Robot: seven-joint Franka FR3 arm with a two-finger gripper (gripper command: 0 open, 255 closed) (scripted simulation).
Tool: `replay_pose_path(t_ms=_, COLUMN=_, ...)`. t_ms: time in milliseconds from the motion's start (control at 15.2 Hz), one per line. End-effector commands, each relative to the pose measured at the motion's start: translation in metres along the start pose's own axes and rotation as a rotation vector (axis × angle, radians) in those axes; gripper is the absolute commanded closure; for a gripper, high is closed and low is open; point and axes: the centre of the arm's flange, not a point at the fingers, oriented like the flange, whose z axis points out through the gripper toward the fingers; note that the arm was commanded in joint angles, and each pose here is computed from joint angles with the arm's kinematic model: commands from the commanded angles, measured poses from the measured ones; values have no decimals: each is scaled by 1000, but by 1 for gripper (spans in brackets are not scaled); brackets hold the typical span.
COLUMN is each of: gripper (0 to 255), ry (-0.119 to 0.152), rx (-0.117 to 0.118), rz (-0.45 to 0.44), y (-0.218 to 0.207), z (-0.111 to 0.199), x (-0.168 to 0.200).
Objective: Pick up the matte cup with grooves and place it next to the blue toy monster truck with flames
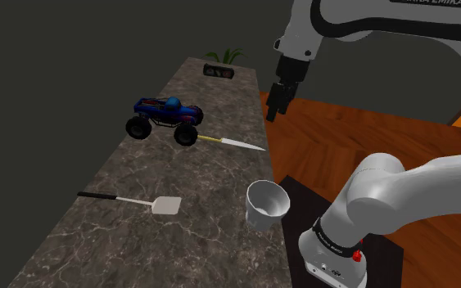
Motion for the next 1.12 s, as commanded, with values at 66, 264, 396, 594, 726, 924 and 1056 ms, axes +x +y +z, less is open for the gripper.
replay_pose_path(t_ms=66, gripper=0, ry=-4, rx=3, rz=-20, y=-4, z=12, x=-4)
replay_pose_path(t_ms=264, gripper=0, ry=-16, rx=14, rz=-80, y=-15, z=47, x=-15)
replay_pose_path(t_ms=396, gripper=0, ry=-24, rx=20, rz=-119, y=-23, z=70, x=-24)
replay_pose_path(t_ms=594, gripper=0, ry=-36, rx=30, rz=-179, y=-34, z=104, x=-37)
replay_pose_path(t_ms=726, gripper=0, ry=-44, rx=37, rz=-219, y=-41, z=127, x=-47)
replay_pose_path(t_ms=924, gripper=0, ry=-53, rx=45, rz=-264, y=-48, z=152, x=-58)
replay_pose_path(t_ms=1056, gripper=0, ry=-53, rx=45, rz=-264, y=-49, z=163, x=-59)
